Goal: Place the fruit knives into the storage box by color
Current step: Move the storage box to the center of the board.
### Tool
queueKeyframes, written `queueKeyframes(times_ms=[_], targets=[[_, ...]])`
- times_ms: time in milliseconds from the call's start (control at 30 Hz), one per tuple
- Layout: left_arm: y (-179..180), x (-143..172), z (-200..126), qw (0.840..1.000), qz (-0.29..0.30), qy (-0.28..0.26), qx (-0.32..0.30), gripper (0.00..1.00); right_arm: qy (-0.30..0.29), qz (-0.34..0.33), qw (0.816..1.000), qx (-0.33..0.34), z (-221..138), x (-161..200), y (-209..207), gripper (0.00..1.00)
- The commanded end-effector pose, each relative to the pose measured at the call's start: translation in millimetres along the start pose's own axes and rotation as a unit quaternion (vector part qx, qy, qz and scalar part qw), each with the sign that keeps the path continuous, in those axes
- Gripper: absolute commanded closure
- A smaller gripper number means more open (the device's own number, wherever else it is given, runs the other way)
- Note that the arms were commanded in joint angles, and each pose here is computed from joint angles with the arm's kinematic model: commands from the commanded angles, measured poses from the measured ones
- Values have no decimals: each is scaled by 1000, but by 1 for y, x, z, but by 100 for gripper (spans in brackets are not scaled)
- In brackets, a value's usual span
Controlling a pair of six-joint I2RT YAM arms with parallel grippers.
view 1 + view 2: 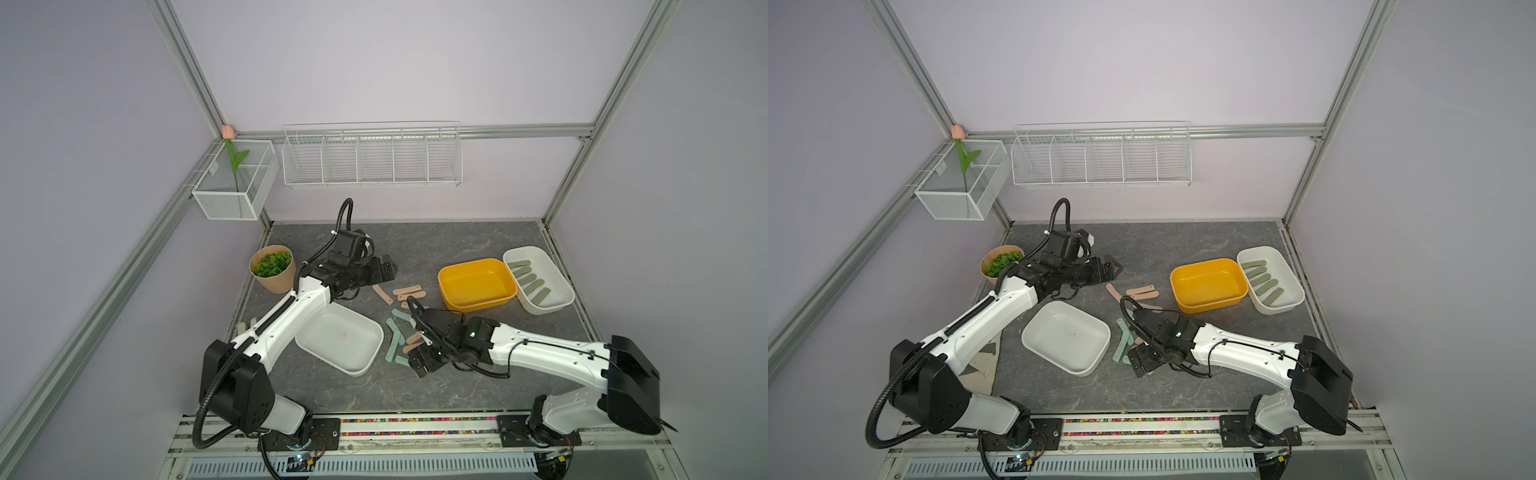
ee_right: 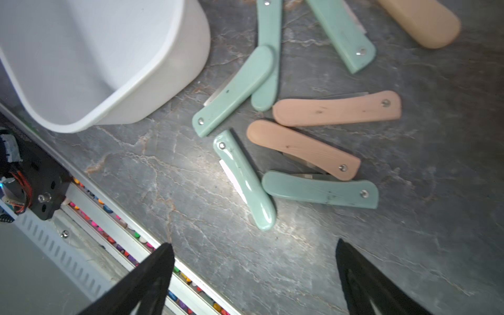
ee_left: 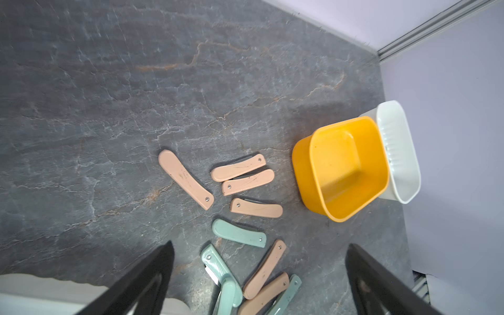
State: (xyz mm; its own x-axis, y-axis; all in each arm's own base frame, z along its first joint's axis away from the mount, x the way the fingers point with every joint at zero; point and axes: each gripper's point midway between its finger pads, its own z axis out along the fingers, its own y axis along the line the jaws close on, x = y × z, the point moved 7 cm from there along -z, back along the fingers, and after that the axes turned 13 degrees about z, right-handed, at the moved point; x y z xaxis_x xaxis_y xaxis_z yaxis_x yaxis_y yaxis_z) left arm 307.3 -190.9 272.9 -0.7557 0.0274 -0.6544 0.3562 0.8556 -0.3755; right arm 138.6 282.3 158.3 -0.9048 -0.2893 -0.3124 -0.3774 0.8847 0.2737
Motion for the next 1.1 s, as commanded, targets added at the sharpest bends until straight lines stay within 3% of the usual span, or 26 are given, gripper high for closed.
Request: queueKeyframes(times_ms=[0,233,467,833,1067], targets=[[21,-4,-12,999,-25,-20,-32,1,3,-1,1000,-7,9,-3,25,8],[74,-24,-45,994,-86,-56,-33,1,34,24,994,-105,37,-18,80,8],[90,-26,-69,992,-91,-76,-32,1,55,48,987,-140,62,-48,109,7],[90,-18,-80,992,-93,-83,-17,1,21,88,982,-165,69,-115,97,8],[80,-11,-79,989,-105,-94,42,1,5,40,994,-103,29,-95,70,7]])
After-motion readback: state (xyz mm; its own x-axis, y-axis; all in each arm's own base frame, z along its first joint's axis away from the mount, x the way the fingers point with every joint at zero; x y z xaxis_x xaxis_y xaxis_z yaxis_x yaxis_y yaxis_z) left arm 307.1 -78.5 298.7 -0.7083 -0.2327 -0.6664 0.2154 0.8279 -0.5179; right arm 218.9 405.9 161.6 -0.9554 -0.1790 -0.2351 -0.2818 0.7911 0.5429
